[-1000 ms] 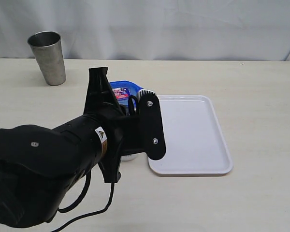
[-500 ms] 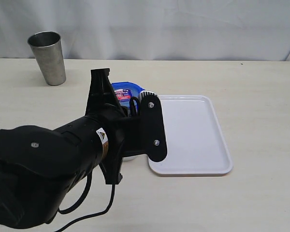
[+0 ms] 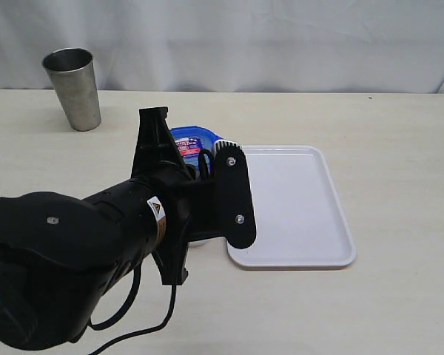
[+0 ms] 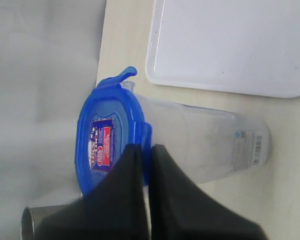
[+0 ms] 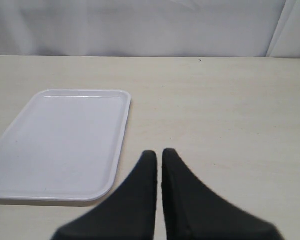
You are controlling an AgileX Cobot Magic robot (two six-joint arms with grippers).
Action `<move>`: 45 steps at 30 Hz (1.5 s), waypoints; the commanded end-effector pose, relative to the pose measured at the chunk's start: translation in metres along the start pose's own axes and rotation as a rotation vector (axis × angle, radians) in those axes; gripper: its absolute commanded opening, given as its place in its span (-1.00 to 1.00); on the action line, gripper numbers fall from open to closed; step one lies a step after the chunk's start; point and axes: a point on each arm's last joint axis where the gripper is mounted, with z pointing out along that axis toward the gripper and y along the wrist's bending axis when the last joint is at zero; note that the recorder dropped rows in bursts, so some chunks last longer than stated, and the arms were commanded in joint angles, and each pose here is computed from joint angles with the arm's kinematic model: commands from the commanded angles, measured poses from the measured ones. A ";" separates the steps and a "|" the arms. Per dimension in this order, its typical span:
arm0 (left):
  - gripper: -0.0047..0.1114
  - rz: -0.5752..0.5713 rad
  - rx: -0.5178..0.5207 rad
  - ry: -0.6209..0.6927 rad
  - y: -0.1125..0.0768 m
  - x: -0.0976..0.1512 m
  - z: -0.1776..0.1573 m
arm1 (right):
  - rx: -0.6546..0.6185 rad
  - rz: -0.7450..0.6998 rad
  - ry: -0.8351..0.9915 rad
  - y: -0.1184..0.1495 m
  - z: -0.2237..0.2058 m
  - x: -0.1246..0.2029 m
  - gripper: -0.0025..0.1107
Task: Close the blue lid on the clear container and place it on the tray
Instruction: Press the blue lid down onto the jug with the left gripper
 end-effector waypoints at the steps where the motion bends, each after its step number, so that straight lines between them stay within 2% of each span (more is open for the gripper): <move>1: -0.92 -0.017 0.023 0.012 -0.004 0.001 0.000 | 0.002 0.003 -0.006 0.000 0.000 0.000 -0.88; 24: -0.91 -0.002 0.024 0.051 -0.004 0.005 0.000 | 0.002 0.003 -0.006 0.000 0.000 0.000 -0.88; 27: -0.80 -0.002 0.024 0.051 -0.004 0.005 0.000 | 0.002 0.003 -0.006 0.000 0.000 0.000 -0.88; 34: -0.31 -0.002 0.024 0.051 -0.004 0.005 0.000 | 0.002 0.003 -0.006 0.000 0.000 0.000 -0.88; 45: -0.07 -0.025 0.021 0.091 -0.004 0.009 -0.001 | 0.002 0.003 -0.006 0.000 0.000 0.000 -0.88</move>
